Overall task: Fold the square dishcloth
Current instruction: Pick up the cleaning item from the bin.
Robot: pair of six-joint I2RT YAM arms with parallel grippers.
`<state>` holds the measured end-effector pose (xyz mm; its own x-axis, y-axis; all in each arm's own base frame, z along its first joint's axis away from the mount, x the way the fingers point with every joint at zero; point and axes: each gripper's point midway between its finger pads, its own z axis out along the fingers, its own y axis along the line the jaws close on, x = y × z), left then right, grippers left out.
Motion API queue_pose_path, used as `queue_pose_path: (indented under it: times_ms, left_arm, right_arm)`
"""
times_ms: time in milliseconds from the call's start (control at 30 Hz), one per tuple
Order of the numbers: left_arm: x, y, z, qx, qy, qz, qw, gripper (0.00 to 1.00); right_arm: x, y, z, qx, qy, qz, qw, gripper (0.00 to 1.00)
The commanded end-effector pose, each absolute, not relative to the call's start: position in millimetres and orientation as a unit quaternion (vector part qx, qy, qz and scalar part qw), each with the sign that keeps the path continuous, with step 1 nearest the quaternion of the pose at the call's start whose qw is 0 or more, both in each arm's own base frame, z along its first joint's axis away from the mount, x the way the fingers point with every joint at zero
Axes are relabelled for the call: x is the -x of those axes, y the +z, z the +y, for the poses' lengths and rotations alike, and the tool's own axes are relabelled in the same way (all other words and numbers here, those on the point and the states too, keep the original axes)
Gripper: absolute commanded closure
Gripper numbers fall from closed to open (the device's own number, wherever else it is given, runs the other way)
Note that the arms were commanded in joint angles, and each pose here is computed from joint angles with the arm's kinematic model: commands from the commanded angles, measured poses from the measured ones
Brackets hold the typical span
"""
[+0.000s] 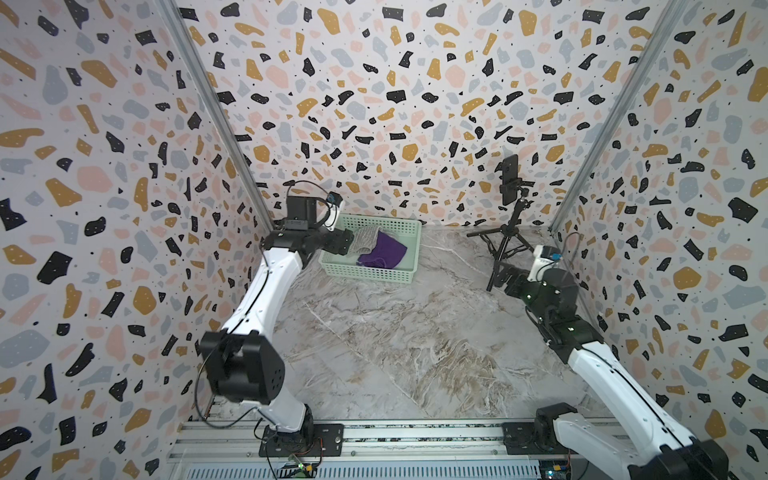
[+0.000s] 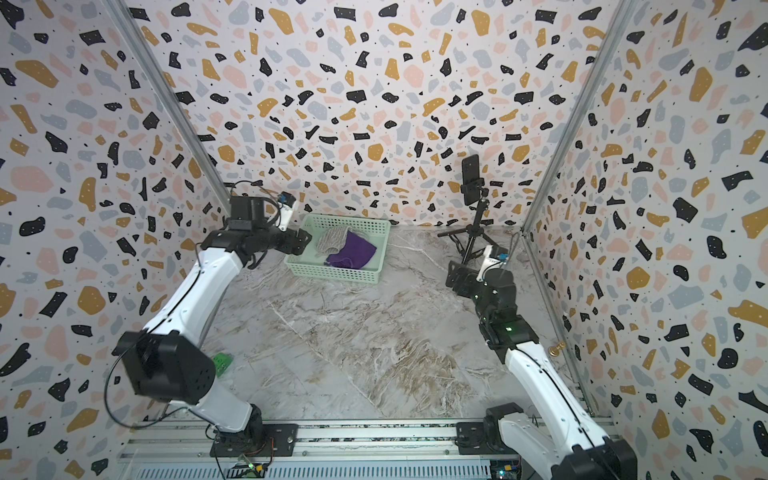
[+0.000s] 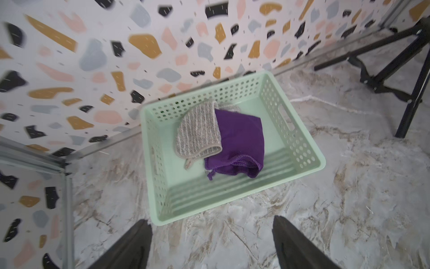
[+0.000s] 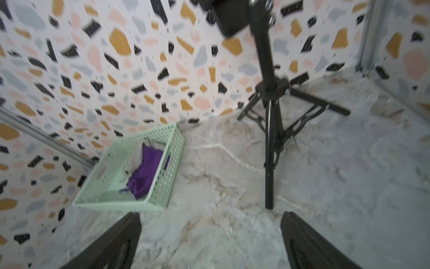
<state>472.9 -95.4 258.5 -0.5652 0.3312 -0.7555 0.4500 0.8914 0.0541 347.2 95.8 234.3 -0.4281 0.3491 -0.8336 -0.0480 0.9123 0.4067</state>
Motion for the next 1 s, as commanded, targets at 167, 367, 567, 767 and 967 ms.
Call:
queue_pose_path:
  times_ms: [167,367,567,767,967]
  left_arm:
    - [-519,177,-142,-0.266,-0.039,0.916,0.297,0.39]
    - [-570,142,-153,-0.257,-0.033,0.922,0.288,0.41]
    - [-599,110,-156,-0.256,-0.004,0.923,0.288,0.41]
    - [-616,81,-144,-0.241,0.039,0.926,0.287,0.41]
    - [-613,56,-138,-0.242,0.050,0.933,0.260,0.68]
  right_arm:
    - [-327,151,121,-0.044,0.047,0.907,0.415,0.01]
    - [-325,132,163,0.021,0.031,0.912,0.409,0.05]
    - [-322,123,185,0.044,0.059,0.910,0.409,0.07]
    - [-318,122,200,0.060,0.082,0.906,0.411,0.07]
    - [-316,120,207,0.080,0.077,0.905,0.411,0.09]
